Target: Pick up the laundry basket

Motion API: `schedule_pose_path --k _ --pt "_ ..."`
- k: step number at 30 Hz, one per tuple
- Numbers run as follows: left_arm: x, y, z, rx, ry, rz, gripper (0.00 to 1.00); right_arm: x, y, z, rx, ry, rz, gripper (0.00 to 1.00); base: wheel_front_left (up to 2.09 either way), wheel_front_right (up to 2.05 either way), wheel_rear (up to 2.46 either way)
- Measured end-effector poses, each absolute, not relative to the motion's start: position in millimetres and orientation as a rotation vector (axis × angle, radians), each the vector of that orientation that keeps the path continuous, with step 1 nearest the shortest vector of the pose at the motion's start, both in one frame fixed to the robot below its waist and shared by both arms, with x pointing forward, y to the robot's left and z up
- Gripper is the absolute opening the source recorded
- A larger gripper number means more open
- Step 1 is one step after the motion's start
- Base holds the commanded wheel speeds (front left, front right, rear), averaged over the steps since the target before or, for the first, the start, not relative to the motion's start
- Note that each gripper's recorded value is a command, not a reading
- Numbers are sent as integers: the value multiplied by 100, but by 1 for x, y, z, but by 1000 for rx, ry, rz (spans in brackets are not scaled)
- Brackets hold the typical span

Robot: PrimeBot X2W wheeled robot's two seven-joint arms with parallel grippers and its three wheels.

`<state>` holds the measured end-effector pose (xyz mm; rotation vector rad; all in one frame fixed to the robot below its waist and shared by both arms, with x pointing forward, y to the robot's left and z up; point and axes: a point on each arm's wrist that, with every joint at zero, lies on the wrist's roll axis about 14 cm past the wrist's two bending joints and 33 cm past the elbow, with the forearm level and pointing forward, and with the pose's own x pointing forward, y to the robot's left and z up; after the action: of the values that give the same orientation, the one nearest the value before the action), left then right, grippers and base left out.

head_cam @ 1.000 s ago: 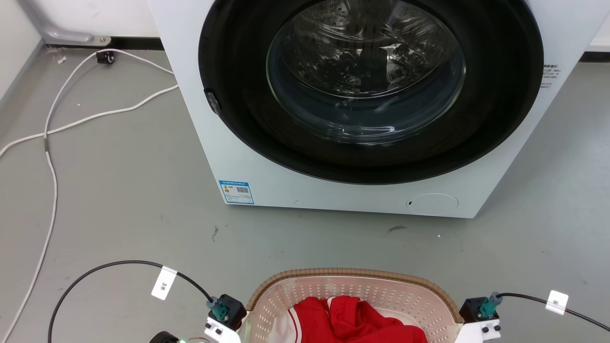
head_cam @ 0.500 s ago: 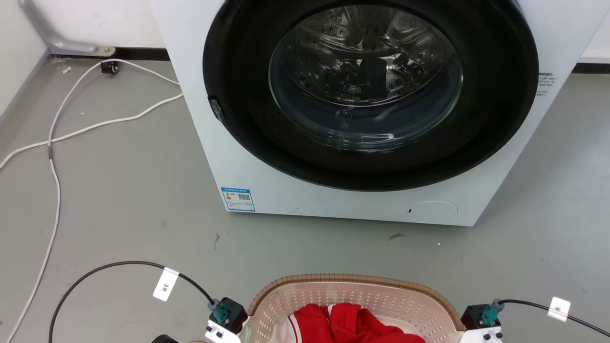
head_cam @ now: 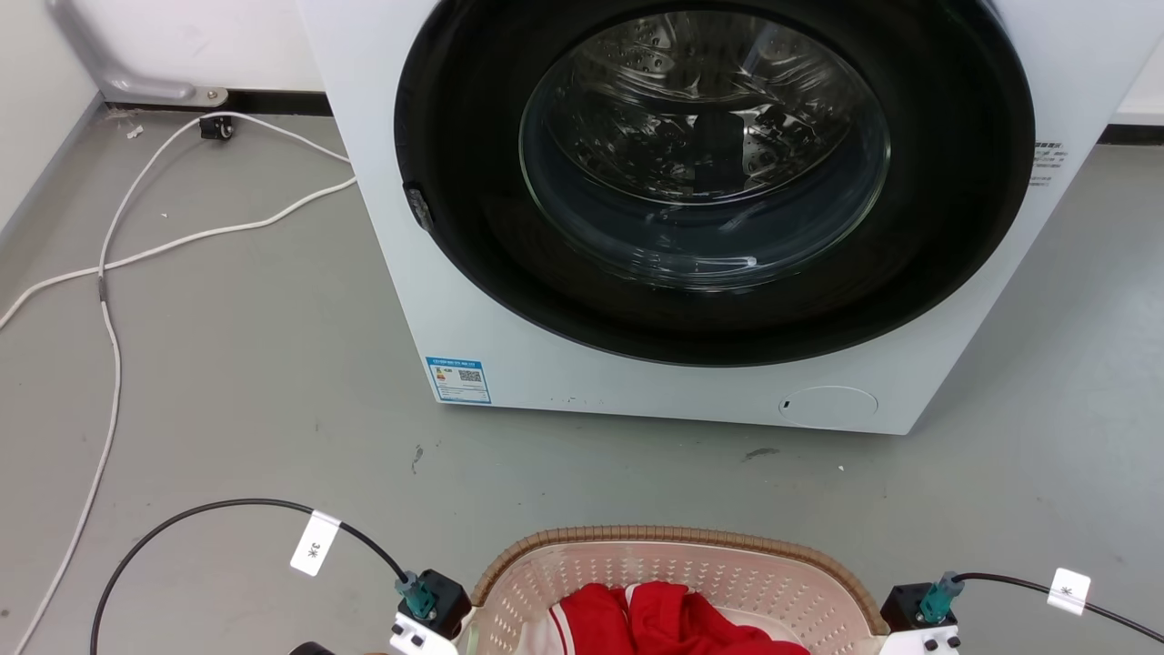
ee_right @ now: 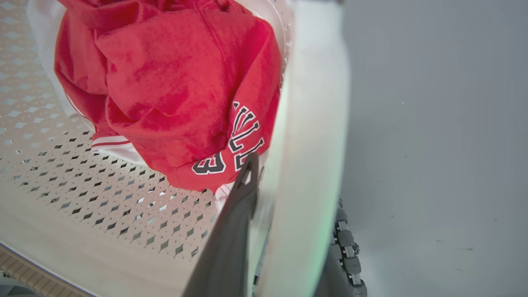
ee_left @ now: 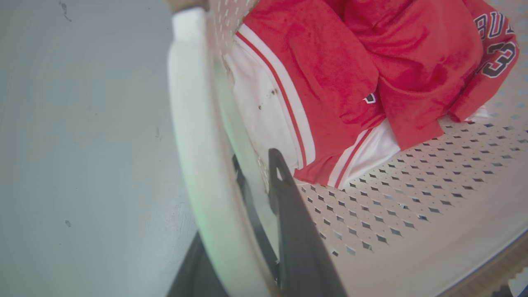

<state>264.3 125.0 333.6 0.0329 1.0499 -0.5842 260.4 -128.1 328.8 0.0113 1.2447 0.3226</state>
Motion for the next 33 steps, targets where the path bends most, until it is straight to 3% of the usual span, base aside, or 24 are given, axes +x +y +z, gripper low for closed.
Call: schedule_pose_path --k 33 --pt "258 127 331 14 1093 -572 0 259 -129 326 16 1259 323 0 0 0 0"
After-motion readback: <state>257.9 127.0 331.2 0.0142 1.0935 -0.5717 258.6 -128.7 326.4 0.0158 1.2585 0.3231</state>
